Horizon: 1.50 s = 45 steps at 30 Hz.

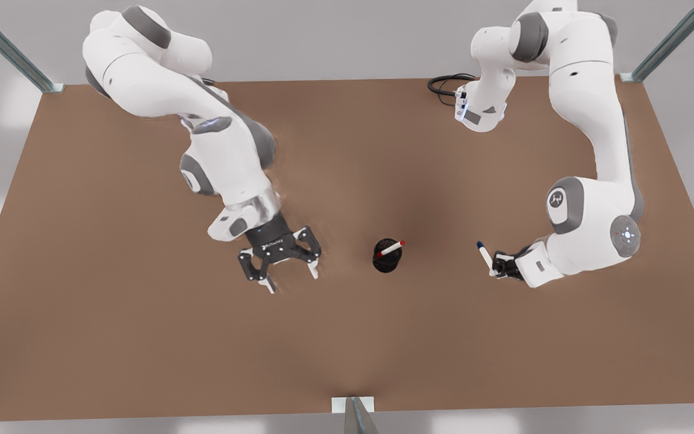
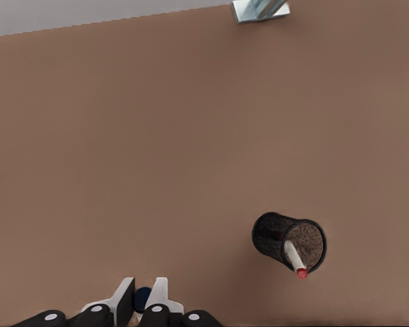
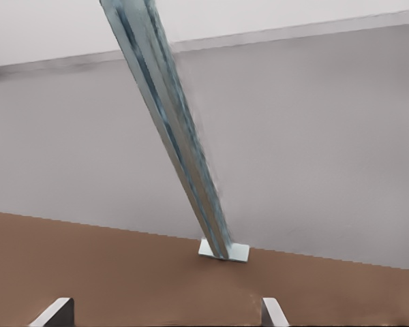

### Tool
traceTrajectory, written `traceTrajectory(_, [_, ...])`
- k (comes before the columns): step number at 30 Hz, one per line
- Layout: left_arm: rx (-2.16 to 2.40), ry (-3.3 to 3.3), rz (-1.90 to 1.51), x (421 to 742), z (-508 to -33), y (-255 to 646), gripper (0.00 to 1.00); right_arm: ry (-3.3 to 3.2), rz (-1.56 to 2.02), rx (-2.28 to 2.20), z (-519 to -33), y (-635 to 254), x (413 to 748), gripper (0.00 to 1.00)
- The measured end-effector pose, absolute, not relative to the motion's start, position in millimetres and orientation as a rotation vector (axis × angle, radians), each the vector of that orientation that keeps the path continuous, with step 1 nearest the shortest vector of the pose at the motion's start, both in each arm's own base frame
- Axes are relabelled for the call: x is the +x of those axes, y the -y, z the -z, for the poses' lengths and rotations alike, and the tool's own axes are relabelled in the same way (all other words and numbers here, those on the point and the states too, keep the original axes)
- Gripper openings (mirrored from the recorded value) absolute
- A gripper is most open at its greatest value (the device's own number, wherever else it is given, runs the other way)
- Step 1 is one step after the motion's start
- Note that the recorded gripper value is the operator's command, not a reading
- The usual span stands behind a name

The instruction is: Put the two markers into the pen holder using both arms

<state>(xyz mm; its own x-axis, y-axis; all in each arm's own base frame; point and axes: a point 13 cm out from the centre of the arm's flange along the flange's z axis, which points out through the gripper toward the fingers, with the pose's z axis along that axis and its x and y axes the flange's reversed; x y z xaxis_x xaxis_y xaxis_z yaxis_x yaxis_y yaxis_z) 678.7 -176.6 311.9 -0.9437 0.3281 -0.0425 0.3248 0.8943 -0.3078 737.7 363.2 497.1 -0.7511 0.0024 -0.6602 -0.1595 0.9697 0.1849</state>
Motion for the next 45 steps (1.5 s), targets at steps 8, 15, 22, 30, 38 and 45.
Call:
traceTrajectory(8, [-0.645,3.144,-0.556,670,-313,335,0.21,-2.984,0.089,0.491,-420,-58,633,1.0])
traceTrajectory(15, [-0.496,3.186,-0.656,664,-271,381,0.21,-3.114,0.04,0.262,-421,-77,626,1.0])
traceTrajectory(22, [-0.485,3.219,-0.667,654,-269,385,0.21,-3.11,0.024,0.103,-433,-74,632,1.0])
traceTrajectory(30, [-0.671,3.212,-0.61,635,-262,384,0.21,-3.119,0.017,-0.028,-433,-77,630,1.0])
traceTrajectory(38, [-0.807,3.197,-0.567,625,-243,389,0.21,-3.12,0.011,-0.112,-434,-78,629,1.0])
traceTrajectory(45, [-0.88,3.176,-0.552,618,-233,393,0.21,-3.119,0.007,-0.156,-434,-78,629,1.0])
